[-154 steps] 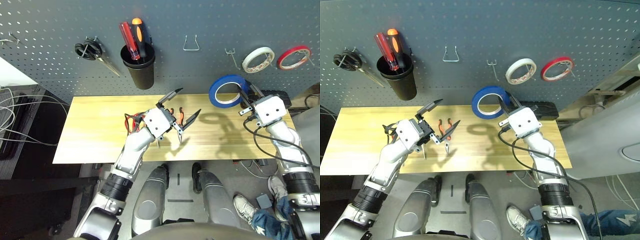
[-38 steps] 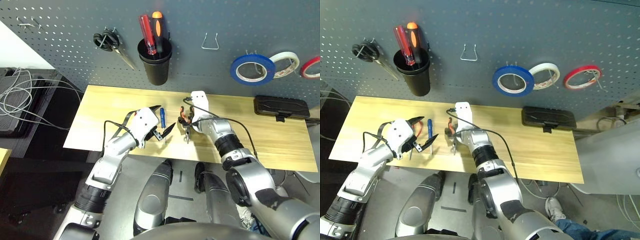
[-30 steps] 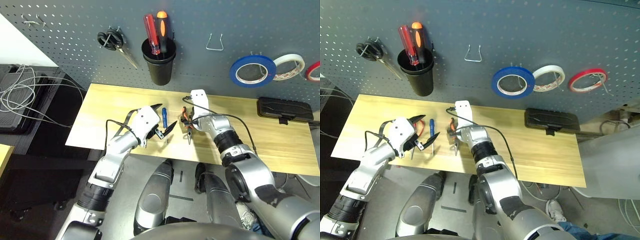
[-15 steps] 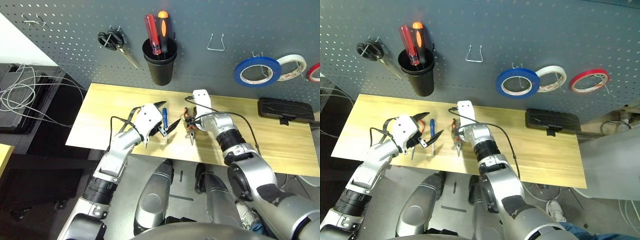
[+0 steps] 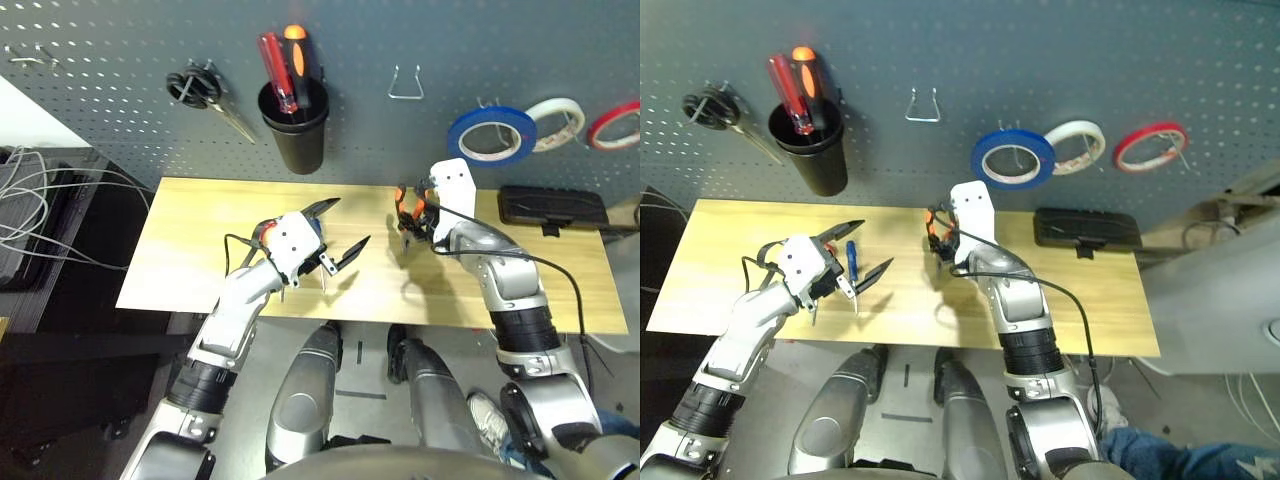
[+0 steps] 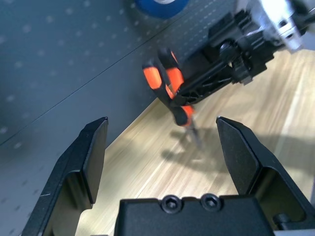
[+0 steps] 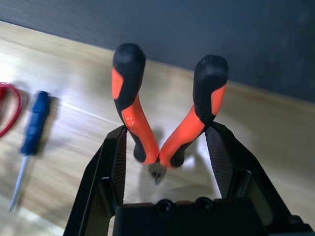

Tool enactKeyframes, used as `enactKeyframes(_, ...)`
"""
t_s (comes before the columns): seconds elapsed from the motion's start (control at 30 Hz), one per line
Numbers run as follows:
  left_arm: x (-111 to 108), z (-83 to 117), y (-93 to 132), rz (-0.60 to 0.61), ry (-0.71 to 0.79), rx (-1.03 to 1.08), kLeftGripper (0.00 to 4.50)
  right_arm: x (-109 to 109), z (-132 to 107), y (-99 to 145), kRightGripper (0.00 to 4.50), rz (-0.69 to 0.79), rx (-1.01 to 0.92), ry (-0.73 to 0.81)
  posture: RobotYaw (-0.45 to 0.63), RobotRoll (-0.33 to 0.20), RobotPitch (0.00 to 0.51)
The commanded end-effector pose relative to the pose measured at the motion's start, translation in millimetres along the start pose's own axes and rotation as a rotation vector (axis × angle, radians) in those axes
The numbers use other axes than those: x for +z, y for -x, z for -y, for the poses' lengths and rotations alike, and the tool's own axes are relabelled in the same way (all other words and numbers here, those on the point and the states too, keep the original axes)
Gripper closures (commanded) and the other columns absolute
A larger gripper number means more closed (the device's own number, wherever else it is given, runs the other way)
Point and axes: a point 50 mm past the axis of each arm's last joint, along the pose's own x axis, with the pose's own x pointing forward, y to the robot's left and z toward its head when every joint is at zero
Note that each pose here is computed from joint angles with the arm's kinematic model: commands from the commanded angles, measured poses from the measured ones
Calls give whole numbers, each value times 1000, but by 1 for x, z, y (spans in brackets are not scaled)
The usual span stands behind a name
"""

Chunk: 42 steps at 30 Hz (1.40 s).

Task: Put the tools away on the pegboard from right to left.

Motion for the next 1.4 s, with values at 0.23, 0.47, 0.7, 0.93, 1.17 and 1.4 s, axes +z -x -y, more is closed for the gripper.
enactKeyframes(0.23, 6, -1, -10, 38, 8, -28, 0, 50, -17, 10, 1980, 360, 83, 149, 162, 0, 283)
enactKeyframes(0.47, 21, -16, -21, 108, 50, 29, 0, 82, -14, 11, 1995, 531, 46, 170, 166, 0, 276)
enactKeyframes(0.7, 30, -22, -27, 137, 44, 30, 0, 106, -13, 22, 1995, 642, 44, 174, 160, 0, 268)
enactKeyframes(0.93, 34, -25, -30, 148, 38, 25, 0, 125, -19, 37, 1995, 716, 73, 145, 148, 0, 258)
enactKeyframes(1.17, 37, -28, -34, 169, 57, 39, 0, 152, -20, 49, 1996, 834, 52, 83, 143, 0, 250)
enactKeyframes(1.4, 49, -35, -40, 252, 98, 108, 0, 171, -15, 49, 1998, 920, -3, 65, 146, 0, 253)
